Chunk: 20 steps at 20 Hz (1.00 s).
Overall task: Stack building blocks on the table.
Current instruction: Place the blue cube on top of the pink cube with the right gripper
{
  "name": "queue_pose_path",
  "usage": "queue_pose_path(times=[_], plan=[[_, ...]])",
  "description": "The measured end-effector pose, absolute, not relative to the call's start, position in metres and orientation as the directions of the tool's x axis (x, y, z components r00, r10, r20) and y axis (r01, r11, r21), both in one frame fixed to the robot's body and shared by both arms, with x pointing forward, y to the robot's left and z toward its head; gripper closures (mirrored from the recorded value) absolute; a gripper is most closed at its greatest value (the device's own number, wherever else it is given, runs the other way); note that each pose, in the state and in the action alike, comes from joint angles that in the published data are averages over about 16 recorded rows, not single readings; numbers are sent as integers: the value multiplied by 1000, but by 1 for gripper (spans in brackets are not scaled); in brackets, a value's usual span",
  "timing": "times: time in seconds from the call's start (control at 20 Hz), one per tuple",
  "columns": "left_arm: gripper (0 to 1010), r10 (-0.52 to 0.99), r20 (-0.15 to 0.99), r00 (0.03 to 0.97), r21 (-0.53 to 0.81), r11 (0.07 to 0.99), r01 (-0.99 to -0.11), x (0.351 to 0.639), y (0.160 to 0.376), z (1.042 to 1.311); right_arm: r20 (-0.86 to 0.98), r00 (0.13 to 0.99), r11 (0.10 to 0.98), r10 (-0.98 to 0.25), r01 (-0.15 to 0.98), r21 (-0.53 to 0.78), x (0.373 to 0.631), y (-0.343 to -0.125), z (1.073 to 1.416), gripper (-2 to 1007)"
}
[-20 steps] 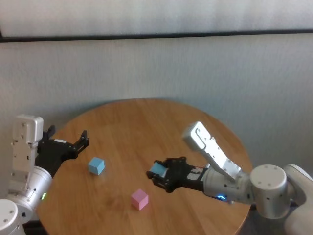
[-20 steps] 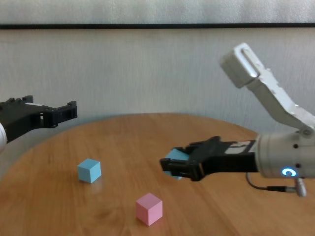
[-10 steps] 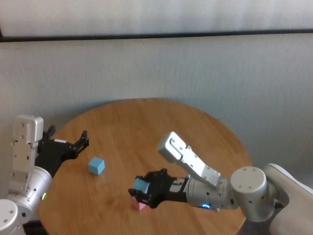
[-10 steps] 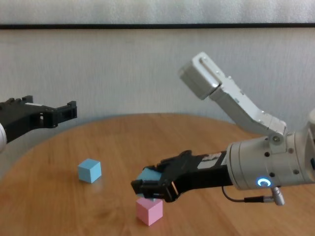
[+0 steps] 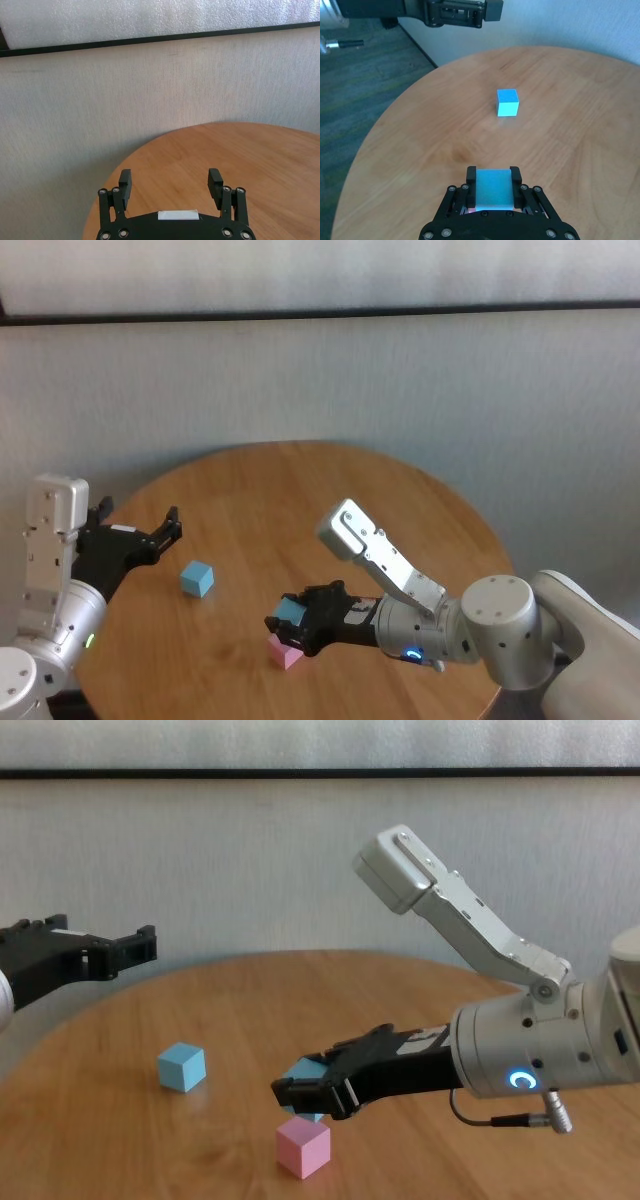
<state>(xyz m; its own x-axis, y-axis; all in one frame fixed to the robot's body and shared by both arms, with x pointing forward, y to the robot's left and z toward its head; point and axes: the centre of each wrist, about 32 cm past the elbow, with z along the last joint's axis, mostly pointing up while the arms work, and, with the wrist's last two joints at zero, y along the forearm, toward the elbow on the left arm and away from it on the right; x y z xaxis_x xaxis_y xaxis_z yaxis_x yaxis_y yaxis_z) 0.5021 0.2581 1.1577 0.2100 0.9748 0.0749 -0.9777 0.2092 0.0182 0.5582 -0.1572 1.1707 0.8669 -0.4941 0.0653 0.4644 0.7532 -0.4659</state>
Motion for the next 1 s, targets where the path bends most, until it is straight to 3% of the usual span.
queue_pose_path(times=[1.0], plan=[[10,975,75,210,18,209,-978,502,258,1158,62,880,741,-471,433,-513,553,-150,1171,635]])
